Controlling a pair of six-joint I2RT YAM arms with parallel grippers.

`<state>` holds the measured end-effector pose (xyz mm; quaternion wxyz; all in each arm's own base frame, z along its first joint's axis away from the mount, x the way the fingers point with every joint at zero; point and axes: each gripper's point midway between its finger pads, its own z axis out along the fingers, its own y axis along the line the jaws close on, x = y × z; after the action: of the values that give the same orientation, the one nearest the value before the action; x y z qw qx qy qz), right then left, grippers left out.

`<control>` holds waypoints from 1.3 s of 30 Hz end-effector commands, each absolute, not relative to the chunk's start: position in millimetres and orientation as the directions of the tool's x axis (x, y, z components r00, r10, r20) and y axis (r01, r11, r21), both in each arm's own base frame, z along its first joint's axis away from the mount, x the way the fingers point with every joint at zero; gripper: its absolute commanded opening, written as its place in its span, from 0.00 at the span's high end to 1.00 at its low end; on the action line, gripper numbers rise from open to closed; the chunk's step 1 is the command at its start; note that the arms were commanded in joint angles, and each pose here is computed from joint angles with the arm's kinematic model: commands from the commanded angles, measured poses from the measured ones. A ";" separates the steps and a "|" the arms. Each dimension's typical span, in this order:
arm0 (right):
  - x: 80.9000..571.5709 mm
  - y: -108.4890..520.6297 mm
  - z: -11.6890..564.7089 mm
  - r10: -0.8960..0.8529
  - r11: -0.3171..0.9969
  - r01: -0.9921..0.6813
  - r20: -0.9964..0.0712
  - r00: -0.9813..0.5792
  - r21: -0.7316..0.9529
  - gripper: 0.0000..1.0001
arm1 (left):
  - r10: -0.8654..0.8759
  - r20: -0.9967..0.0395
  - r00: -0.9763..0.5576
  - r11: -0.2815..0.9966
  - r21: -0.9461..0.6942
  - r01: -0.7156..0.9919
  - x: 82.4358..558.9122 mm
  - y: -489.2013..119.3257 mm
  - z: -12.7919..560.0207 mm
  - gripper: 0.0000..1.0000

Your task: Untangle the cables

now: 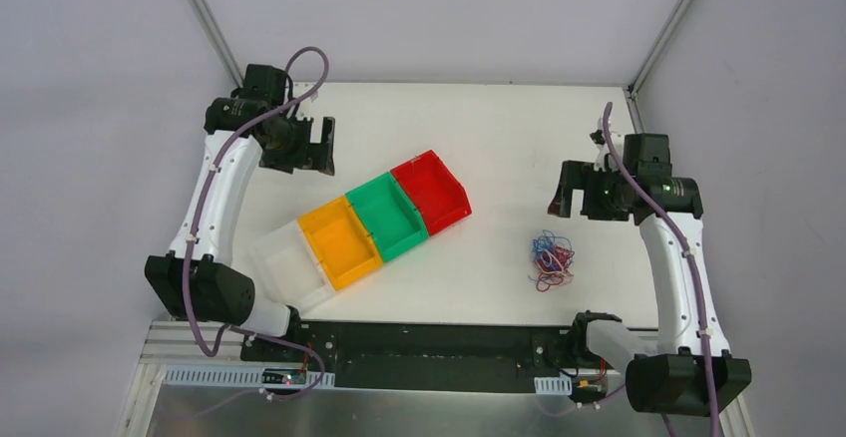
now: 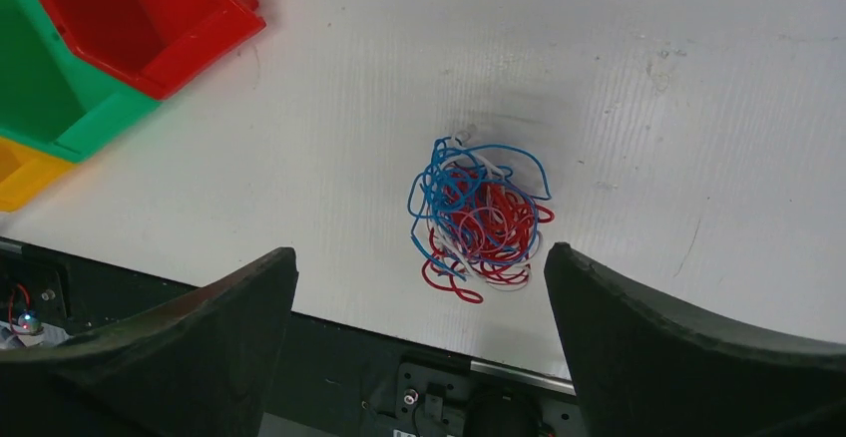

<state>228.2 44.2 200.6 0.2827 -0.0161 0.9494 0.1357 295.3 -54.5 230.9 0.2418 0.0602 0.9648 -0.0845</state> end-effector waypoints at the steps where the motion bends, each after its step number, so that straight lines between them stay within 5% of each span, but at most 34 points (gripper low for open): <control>1: 212.4 43.6 205.1 -0.055 0.955 -0.189 -0.487 -0.871 0.230 0.01 | 0.096 -0.597 -0.797 0.960 -0.157 0.233 321.7 -67.5 272.4 0.00; 5: 174.3 34.0 171.3 -0.110 0.952 -0.184 -0.288 -0.951 0.243 0.01 | 0.173 -0.705 -0.688 0.852 -0.243 0.464 341.5 -106.8 309.7 0.00; 11: 139.2 16.2 129.0 -0.169 0.953 -0.193 -0.120 -0.978 0.232 0.01 | 0.239 -0.699 -0.674 0.661 -0.391 0.640 350.1 -199.8 317.3 0.00; 22: 159.3 6.7 90.3 -0.163 0.949 -0.168 -0.041 -0.986 0.265 0.01 | 0.499 -0.569 -0.654 0.443 -0.481 0.756 291.9 -353.5 206.0 0.00; 28: 180.4 32.1 80.8 -0.137 0.895 -0.155 -0.073 -0.988 0.418 0.18 | 0.385 -0.555 -0.737 0.412 -0.611 0.676 288.4 -384.5 184.6 0.00; 34: 198.1 46.7 69.6 -0.109 0.854 -0.120 -0.051 -0.993 0.507 0.49 | 0.280 -0.612 -0.739 0.363 -0.646 0.672 284.1 -406.3 179.6 0.00; 39: 206.8 46.2 58.9 -0.106 0.851 -0.099 -0.016 -0.994 0.515 0.63 | 0.256 -0.591 -0.765 0.378 -0.668 0.641 281.4 -420.5 165.6 0.04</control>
<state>188.0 40.1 57.9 -0.0268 -0.0507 0.9670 0.2482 277.5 -393.4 127.3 0.1491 0.2811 0.8433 -0.4331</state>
